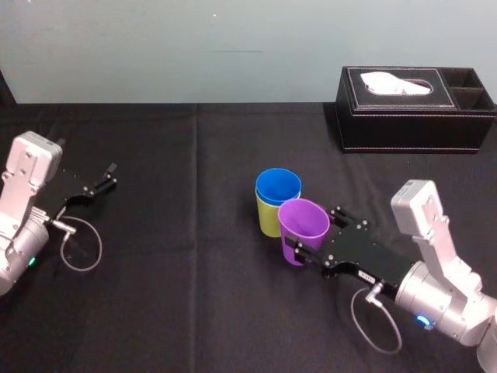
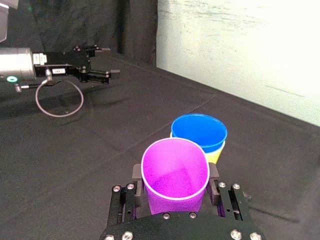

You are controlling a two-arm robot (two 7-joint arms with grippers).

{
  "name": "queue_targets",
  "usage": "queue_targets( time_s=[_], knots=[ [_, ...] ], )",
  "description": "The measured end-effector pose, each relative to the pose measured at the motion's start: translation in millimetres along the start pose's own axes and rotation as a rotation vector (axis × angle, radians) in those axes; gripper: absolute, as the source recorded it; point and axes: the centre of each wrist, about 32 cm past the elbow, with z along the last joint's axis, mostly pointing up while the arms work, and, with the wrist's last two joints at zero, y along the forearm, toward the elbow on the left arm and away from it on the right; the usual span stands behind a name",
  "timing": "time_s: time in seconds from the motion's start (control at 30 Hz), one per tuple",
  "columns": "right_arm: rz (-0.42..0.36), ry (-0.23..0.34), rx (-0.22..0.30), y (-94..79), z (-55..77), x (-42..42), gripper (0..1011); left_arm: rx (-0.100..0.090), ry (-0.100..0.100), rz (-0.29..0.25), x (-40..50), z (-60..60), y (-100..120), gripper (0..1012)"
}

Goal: Stack the three plastic cups sequentially using one hand.

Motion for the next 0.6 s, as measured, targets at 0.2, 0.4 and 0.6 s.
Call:
queue_targets(
  time_s=[0.2,0.4,0.6],
  knots=[
    [0.000,-0.014,-0.017,-6.9,29.4,7.0,731,0.000,0.000,0.000,0.0,0.0,0.0,1011],
    [-0.006,0.011,-0.003,-8.5,61.6,15.4,731,0.000,0.000,0.000,0.0,0.0,0.0,1011],
    [-0.004,-0.006,0.036,1.3,93.5,27.4,731,0.000,0.000,0.000,0.0,0.0,0.0,1011]
  ],
)
